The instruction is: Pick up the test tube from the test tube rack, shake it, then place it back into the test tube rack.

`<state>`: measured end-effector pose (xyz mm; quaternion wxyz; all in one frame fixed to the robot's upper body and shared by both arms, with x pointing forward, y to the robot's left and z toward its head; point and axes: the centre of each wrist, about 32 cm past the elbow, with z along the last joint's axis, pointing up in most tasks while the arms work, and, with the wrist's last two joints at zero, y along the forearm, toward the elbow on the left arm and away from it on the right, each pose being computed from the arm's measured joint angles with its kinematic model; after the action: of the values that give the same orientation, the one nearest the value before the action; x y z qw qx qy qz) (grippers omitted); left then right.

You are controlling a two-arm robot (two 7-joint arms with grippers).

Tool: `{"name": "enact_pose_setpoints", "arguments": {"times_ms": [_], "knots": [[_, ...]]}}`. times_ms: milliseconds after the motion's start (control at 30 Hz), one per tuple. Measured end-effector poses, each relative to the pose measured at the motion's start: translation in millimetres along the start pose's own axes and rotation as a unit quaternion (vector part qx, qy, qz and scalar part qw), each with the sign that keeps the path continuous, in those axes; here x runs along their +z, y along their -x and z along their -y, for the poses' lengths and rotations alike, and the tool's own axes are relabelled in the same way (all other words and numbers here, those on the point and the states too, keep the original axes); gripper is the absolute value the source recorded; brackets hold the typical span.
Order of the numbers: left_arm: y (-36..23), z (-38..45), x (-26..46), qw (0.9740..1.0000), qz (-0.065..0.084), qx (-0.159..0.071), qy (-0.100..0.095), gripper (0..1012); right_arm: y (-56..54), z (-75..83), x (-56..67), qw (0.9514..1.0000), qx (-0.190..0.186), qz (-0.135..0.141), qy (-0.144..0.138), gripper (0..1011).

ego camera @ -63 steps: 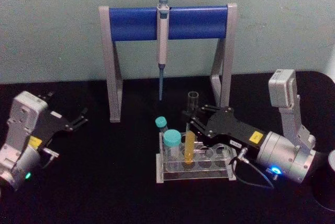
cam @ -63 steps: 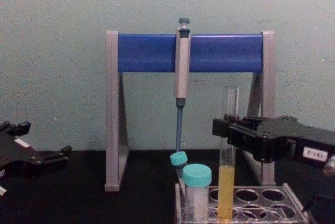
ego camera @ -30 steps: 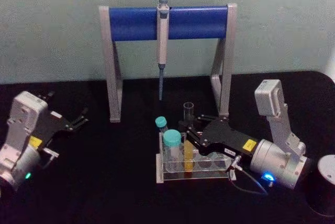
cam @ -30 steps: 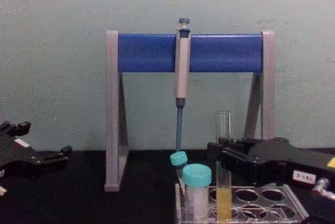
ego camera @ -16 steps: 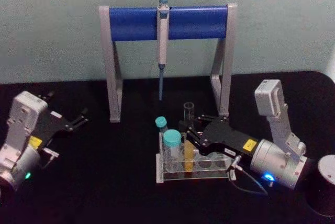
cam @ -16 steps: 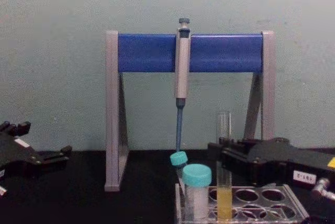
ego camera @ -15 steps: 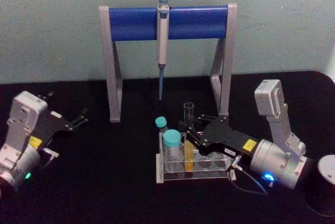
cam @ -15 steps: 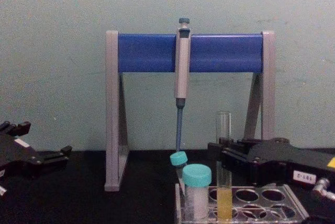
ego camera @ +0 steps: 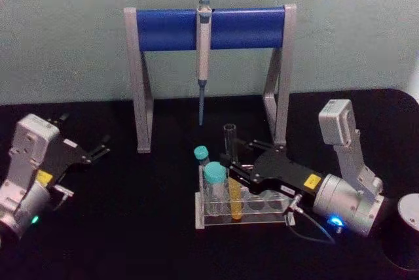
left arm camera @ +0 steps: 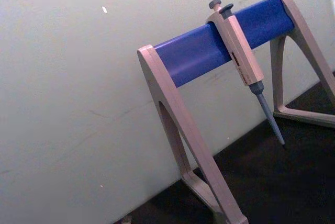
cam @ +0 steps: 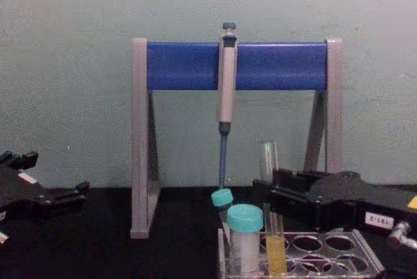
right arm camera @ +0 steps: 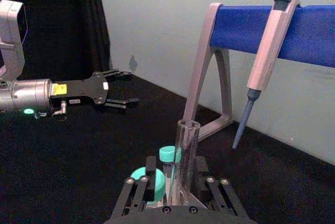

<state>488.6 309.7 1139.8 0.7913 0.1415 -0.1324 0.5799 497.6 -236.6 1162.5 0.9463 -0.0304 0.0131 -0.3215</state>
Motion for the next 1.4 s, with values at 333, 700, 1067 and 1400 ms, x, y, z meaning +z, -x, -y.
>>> {"name": "enact_pose_setpoints", "arguments": {"times_ms": [333, 700, 1067, 1400], "knots": [[0.0, 0.0, 0.0, 1.0000, 0.000, 0.000, 0.000, 1001, 0.0, 0.0, 0.0, 1.0000, 0.000, 0.000, 0.000, 760], [0.0, 0.0, 0.0, 1.0000, 0.000, 0.000, 0.000, 1001, 0.0, 0.0, 0.0, 1.0000, 0.000, 0.000, 0.000, 1000], [0.0, 0.0, 0.0, 1.0000, 0.000, 0.000, 0.000, 1001, 0.0, 4.0, 9.3, 0.9994, -0.007, 0.006, -0.033, 1000], [0.0, 0.0, 0.0, 1.0000, 0.000, 0.000, 0.000, 1001, 3.8, 19.5, 21.8, 0.9867, -0.089, 0.035, -0.132, 1000]]}}
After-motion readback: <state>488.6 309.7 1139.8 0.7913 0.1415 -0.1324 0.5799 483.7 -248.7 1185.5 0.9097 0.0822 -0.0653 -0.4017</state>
